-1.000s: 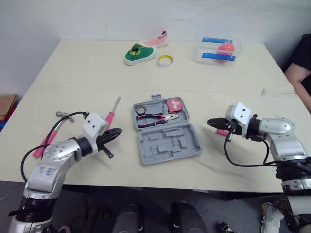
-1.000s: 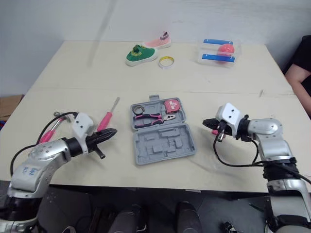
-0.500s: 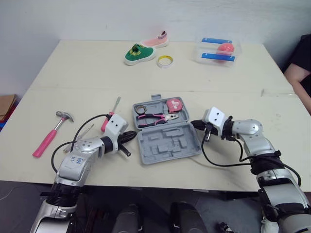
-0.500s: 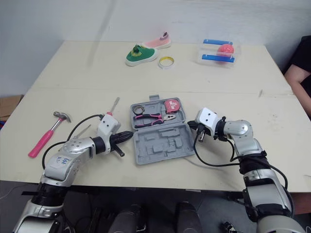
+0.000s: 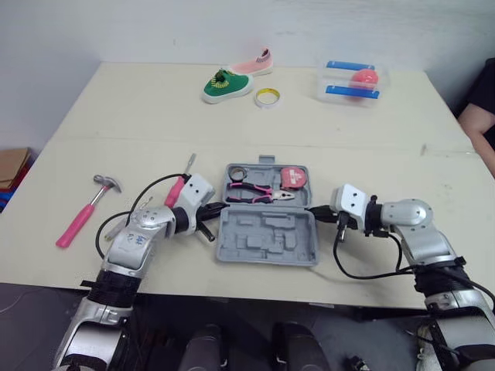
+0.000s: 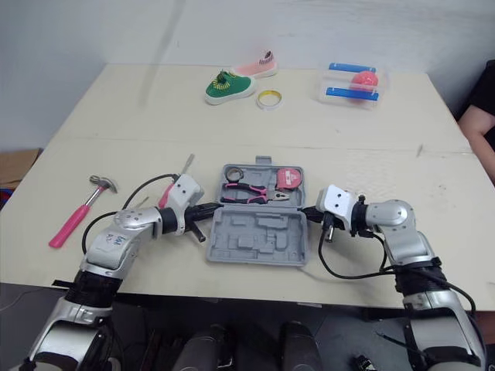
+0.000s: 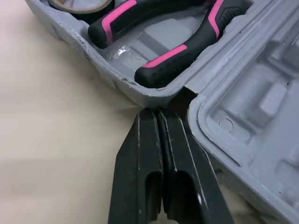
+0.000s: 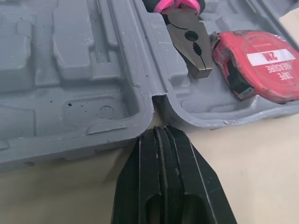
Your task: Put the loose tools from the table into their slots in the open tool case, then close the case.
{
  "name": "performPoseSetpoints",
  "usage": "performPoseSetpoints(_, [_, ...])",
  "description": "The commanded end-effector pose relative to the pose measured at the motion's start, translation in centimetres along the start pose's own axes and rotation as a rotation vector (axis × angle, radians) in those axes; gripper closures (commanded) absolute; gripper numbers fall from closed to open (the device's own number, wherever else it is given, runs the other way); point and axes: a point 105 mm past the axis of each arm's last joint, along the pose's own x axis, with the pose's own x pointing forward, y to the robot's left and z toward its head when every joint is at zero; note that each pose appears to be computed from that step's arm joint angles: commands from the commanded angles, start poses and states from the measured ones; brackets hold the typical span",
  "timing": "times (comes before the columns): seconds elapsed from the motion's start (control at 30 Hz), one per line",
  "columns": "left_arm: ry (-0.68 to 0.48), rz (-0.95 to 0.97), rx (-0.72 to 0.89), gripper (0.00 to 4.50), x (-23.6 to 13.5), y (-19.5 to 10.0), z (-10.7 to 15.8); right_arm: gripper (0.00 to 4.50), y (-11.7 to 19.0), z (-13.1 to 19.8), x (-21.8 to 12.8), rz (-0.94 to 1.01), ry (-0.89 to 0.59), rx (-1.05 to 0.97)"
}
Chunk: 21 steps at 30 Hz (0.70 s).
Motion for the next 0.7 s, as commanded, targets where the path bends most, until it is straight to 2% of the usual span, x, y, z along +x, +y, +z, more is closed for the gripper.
performPoseSetpoints(0.03, [-0.001,-0.053,0.007,4.48,0.4,-1.0,0.2,4.5,-0.6,1.1,-0.6,-0.051,-0.031,-0.021])
performPoseSetpoints(0.2, [-0.002,-0.013,0.01,4.48,0.1,-0.4,0.0,4.5,-0.6,1.1,-0.8,-0.062,-0.03,-0.02])
performPoseSetpoints(0.27, [-0.029,0.032,0.024,4.48,-1.1,0.7,0.6,4.5,-1.0,0.9,-1.5,-0.076,-0.014,-0.03])
performPoseSetpoints(0.37, [-0.075,-0.011,0.044,4.48,-3.3,0.4,2.1,4.5,-2.4,1.4,-3.3,-0.136,-0.021,-0.04])
performPoseSetpoints(0.5, [-0.075,-0.029,0.232,4.48,-7.5,0.9,3.2,4.5,-3.2,2.4,-7.0,-0.149,-0.047,-0.075])
performPoseSetpoints(0.63, [-0.086,0.095,0.217,4.48,-12.7,3.6,1.8,4.5,-3.8,1.5,-11.3,-0.245,-0.047,-0.002])
performPoseSetpoints(0.7, [-0.189,0.134,0.231,4.48,-15.5,4.0,1.8,4.5,-3.7,1.1,-13.4,-0.286,-0.052,-0.003])
